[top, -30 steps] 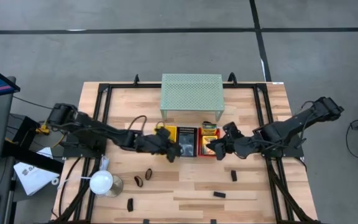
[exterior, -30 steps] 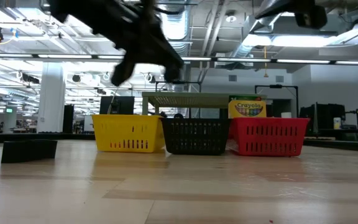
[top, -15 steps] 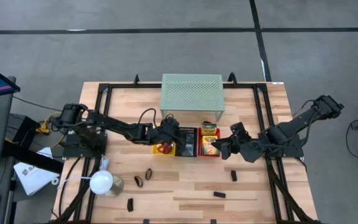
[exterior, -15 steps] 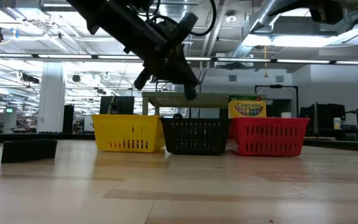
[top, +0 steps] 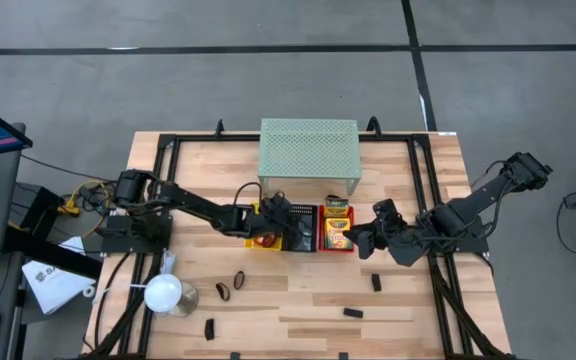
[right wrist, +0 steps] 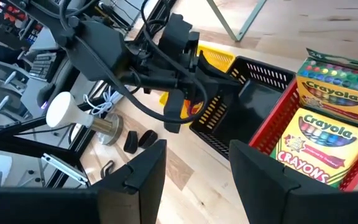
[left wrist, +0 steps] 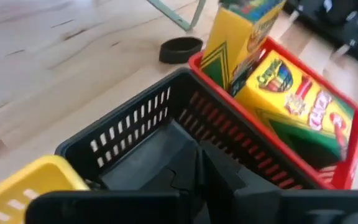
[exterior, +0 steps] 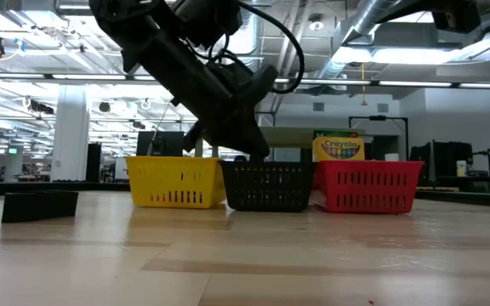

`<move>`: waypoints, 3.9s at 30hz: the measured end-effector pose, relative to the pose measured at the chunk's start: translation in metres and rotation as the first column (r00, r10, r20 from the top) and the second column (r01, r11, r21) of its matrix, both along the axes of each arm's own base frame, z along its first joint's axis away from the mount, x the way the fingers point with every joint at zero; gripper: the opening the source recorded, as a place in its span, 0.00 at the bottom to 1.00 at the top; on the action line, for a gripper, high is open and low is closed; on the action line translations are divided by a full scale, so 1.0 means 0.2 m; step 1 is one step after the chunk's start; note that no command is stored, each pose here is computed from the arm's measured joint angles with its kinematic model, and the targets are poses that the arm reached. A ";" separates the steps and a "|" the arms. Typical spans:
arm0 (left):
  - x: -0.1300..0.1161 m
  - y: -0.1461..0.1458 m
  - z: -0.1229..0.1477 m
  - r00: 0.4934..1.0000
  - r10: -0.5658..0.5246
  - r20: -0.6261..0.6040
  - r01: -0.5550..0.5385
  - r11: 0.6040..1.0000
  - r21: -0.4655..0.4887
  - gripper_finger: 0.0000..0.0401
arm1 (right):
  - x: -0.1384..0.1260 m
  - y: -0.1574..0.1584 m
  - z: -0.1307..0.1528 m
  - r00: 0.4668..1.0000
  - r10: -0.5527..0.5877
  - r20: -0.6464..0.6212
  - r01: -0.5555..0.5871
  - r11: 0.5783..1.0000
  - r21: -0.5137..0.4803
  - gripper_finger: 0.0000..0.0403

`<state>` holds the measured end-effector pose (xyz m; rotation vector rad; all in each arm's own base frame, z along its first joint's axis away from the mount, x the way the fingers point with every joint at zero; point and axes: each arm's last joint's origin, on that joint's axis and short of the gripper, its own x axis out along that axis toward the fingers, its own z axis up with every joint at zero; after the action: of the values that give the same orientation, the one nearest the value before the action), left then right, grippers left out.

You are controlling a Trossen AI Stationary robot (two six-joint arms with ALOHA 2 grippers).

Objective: Pick & Place Office Desk Supplies
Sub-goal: Put the black rubber band into the black bin

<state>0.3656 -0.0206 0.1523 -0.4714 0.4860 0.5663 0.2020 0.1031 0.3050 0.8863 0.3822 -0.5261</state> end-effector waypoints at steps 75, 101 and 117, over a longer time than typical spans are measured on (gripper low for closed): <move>-0.57 -0.58 0.06 0.885 -0.039 -0.464 -0.223 0.839 -0.496 0.65 | -0.03 0.07 0.01 0.999 0.016 0.052 -0.016 1.000 -0.003 0.43; -0.49 -0.64 0.00 0.901 -0.153 -0.406 -0.136 0.789 -0.599 0.01 | -0.03 0.07 0.01 0.999 0.020 0.048 -0.019 1.000 -0.010 0.43; -0.38 -0.41 0.46 0.954 -0.249 0.166 0.291 0.902 -0.319 0.00 | -0.03 0.07 0.01 0.999 0.018 0.051 -0.018 1.000 -0.007 0.43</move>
<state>0.2888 -0.1026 0.2449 -0.7511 0.5246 0.1805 0.1954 0.1169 0.3078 0.8876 0.3412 -0.4872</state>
